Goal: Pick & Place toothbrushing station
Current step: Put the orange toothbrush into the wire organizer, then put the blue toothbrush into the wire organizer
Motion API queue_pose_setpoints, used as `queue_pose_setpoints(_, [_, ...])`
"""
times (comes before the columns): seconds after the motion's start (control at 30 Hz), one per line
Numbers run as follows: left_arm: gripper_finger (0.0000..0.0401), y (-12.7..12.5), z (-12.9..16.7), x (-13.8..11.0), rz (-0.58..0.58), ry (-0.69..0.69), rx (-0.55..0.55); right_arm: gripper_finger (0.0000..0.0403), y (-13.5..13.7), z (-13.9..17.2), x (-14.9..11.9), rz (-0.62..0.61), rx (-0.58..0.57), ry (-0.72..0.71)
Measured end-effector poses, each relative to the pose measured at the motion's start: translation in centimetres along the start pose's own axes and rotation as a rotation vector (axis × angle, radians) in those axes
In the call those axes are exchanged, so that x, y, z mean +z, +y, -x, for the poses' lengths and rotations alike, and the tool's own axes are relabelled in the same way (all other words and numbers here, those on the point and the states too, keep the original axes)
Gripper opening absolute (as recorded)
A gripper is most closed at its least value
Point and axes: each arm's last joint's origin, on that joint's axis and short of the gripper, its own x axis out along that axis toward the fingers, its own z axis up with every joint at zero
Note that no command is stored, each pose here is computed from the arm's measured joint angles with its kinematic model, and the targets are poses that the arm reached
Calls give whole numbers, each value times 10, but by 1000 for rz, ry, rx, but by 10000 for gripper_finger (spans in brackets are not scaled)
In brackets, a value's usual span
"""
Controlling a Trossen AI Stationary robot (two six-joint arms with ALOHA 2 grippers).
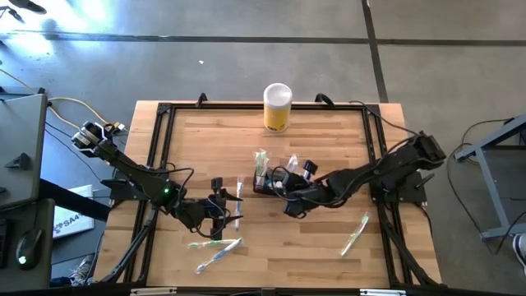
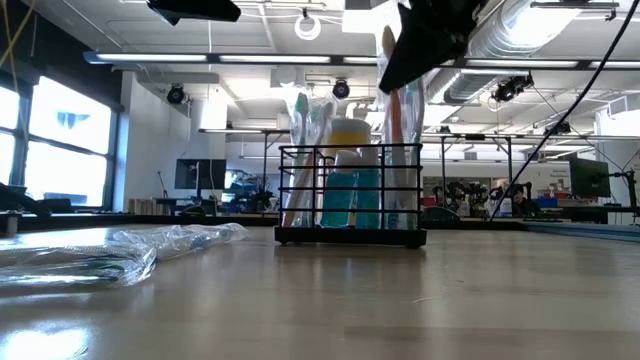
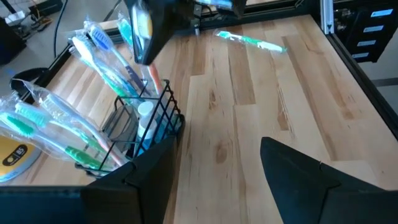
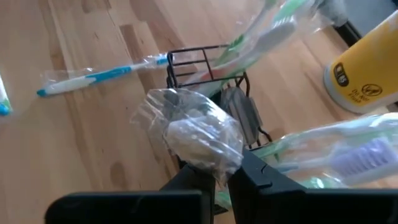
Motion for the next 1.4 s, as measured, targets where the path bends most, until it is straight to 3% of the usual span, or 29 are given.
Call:
queue_pose_setpoints(0.17, [228,0,0,0,-1,0,0,14,4,-7,-3,-13,0,17])
queue_pose_setpoints(0.57, [228,0,0,-2,-13,21,3,73,-3,-11,-3,-2,-4,72])
queue_pose_setpoints(0.7, [228,0,0,-2,-14,21,3,111,-3,-11,-3,71,-3,71])
queue_pose_setpoints(1.07, [228,0,0,-5,47,57,-36,243,-8,0,2,53,23,45])
queue_pose_setpoints(1.4, [228,3,0,-18,201,197,-38,245,-15,28,9,57,70,-31])
